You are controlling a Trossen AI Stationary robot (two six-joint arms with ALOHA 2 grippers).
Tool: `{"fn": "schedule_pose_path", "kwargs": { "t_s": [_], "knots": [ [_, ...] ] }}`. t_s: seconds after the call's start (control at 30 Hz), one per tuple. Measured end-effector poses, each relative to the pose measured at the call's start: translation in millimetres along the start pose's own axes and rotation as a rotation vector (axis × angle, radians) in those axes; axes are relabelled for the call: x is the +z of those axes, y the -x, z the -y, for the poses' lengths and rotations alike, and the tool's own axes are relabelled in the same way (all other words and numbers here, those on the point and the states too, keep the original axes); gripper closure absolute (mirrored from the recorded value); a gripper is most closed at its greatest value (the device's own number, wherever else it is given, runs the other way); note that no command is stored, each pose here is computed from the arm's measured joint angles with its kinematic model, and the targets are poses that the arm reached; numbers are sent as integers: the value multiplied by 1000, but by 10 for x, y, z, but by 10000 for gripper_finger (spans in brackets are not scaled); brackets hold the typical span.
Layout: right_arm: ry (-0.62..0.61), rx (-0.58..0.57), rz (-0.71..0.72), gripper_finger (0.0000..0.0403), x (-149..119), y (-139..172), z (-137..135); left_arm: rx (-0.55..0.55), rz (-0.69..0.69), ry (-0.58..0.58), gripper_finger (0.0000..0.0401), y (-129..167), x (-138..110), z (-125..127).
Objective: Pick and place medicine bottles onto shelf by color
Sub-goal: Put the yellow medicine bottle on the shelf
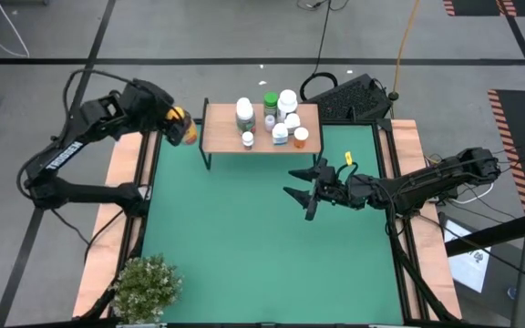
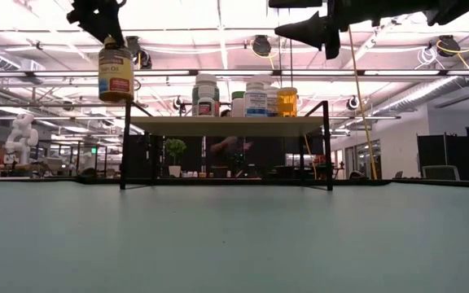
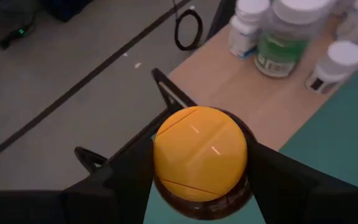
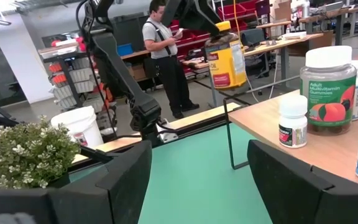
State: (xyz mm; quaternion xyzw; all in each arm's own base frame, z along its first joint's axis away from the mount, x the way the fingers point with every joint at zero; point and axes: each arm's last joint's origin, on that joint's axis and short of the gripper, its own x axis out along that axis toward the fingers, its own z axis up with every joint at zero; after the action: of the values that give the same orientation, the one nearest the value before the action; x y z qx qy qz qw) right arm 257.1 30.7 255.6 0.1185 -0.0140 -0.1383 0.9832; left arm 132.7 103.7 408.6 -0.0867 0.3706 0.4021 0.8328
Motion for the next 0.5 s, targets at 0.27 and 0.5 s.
{"fn": "schedule_pose_path", "kwargs": {
  "t_s": [0.27, 0.5],
  "knots": [
    [-1, -18, 6, 145, 11, -17, 40, -45, -15, -86, 165, -276, 163, 244],
    [1, -19, 2, 145, 7, -17, 40, -90, 11, -128, 165, -348, 341, 391]
  ]
}}
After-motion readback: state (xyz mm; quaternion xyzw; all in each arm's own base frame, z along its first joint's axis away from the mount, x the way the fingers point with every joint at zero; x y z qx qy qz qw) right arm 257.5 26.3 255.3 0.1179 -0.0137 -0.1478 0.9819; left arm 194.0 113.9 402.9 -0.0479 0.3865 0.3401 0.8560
